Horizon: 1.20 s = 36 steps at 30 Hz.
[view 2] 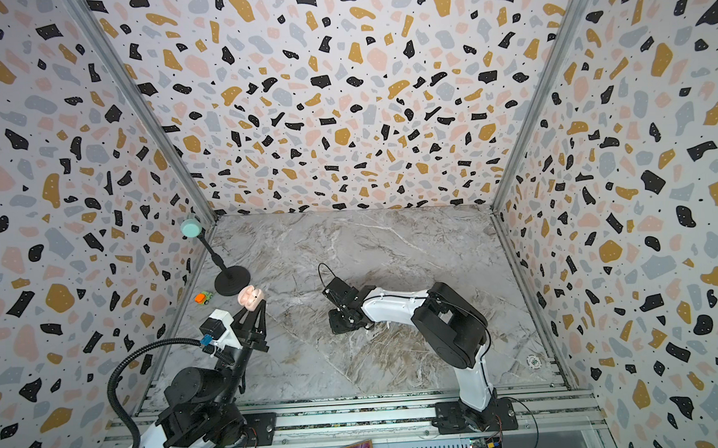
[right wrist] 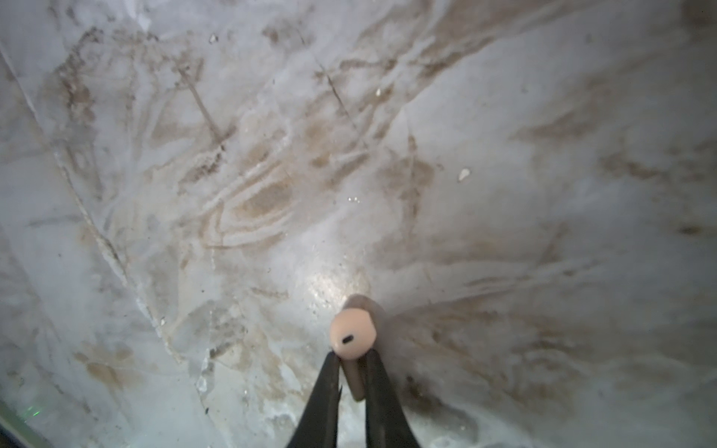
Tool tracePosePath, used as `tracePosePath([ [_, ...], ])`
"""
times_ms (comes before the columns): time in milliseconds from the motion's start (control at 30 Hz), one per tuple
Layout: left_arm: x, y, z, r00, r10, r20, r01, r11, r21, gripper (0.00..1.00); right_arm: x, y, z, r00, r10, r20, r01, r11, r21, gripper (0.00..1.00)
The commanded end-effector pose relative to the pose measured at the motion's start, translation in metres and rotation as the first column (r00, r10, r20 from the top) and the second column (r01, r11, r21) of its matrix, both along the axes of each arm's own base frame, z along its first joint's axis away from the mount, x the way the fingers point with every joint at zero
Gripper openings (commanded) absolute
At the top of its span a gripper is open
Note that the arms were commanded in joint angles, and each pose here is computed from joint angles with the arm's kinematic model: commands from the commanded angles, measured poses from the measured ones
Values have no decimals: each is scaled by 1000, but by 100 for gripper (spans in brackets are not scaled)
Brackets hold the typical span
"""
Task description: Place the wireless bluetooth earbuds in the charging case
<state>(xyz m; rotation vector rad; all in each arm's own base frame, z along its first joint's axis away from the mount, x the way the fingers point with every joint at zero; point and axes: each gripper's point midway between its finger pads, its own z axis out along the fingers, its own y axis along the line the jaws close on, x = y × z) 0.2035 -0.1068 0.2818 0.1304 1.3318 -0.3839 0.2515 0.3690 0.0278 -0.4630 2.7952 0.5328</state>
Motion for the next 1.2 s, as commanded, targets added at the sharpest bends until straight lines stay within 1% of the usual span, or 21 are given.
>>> tracePosePath([
  [0, -2, 2, 8, 1000, -3, 30, 4, 999, -35, 0, 1, -9, -3, 999, -14, 31, 17, 996, -92, 17],
  [367, -2, 1, 8, 1000, -8, 30, 9, 999, -34, 0, 3, -4, 4, 984, 22, 178, 22, 970, -242, 17],
  [567, -2, 1, 7, 1000, -9, 29, 10, 999, -33, 0, 2, -6, 14, 958, 46, 282, 57, 936, -348, 16],
  [667, -2, 1, 7, 1000, -8, 29, 9, 999, -33, 0, -1, -3, 22, 943, 76, 325, 64, 915, -399, 16],
  [800, -2, 1, 8, 1000, -9, 30, 10, 999, -34, 0, -5, 0, 28, 928, 115, 356, 62, 891, -449, 20],
  [867, -2, 1, 8, 999, -8, 31, 9, 999, -35, 0, -8, 2, 30, 927, 123, 355, 55, 890, -452, 22],
  [1000, -2, 1, 8, 1000, -7, 30, 8, 999, -35, 0, -14, 10, 38, 926, 141, 350, 11, 918, -397, 26],
  [1067, -2, 2, 8, 1000, -6, 31, 7, 999, -36, 0, -16, 15, 48, 925, 140, 353, -10, 939, -344, 27],
  [1167, -2, 2, 8, 1000, -3, 30, 4, 999, -36, 0, -18, 19, 63, 931, 131, 340, -50, 970, -236, 29],
])
